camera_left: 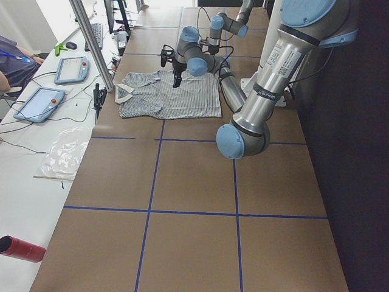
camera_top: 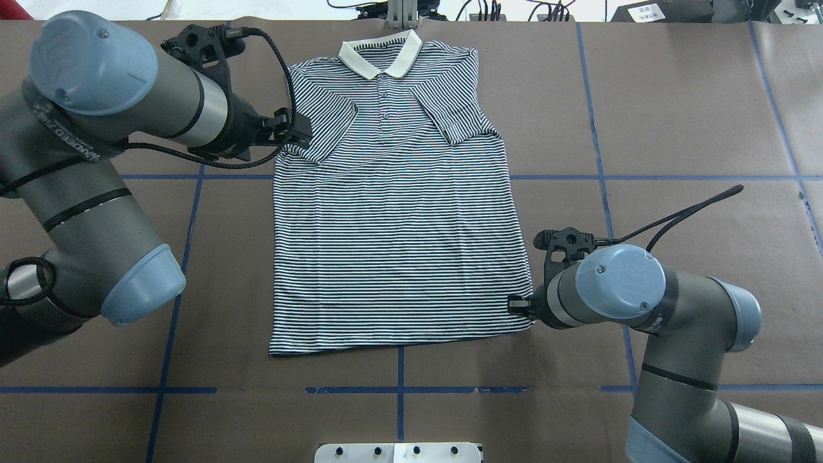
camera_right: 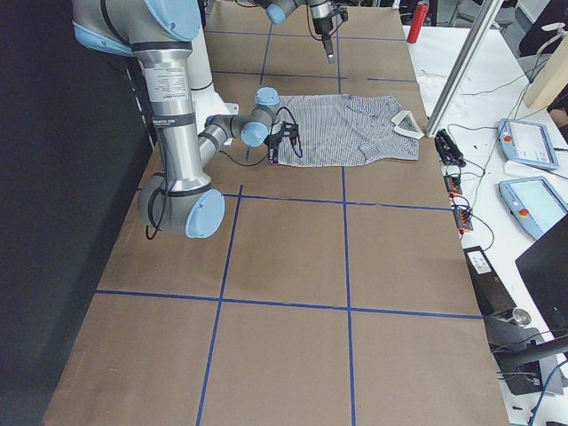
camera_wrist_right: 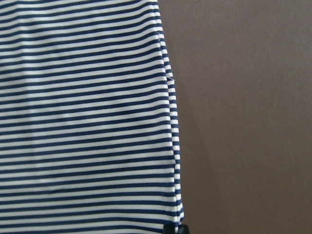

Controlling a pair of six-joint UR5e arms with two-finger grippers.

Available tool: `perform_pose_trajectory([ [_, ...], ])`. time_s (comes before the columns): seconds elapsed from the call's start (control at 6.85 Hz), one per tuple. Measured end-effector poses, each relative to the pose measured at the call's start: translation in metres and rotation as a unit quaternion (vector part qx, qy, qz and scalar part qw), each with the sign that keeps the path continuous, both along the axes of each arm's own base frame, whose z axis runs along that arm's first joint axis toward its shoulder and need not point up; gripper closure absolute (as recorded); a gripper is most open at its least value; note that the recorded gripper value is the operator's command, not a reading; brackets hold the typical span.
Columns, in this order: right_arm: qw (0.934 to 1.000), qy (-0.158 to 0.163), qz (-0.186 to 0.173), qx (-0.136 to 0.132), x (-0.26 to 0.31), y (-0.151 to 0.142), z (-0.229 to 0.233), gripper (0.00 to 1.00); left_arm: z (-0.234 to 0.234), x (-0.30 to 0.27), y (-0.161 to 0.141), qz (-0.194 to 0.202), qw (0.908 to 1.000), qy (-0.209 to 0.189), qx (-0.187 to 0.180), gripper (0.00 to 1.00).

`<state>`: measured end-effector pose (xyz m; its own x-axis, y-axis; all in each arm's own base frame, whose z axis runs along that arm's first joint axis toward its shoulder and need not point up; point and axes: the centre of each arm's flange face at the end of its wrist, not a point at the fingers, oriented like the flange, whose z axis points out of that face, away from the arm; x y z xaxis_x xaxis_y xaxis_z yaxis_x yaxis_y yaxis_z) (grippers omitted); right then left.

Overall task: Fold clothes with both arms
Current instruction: 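Move both grippers to the shirt's hem corners nearest the robot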

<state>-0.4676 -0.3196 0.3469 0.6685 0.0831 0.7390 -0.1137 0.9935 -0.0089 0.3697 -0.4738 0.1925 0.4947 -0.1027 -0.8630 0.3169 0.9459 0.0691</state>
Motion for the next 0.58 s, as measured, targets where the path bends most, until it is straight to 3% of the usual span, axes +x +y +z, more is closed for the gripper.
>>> perform_pose_trajectory([
  [0.29, 0.9997, -0.025, -0.003, -0.009, 0.030, -0.007, -0.014, 1.00, 0.032, 0.028, 0.070, -0.007, 0.9959, 0.003, -0.090, 0.07],
  [0.58, 0.9992, -0.039, 0.002, -0.008, 0.048, -0.012, -0.024, 1.00, 0.061, 0.084, 0.148, -0.028, 0.9858, -0.035, -0.162, 0.07],
])
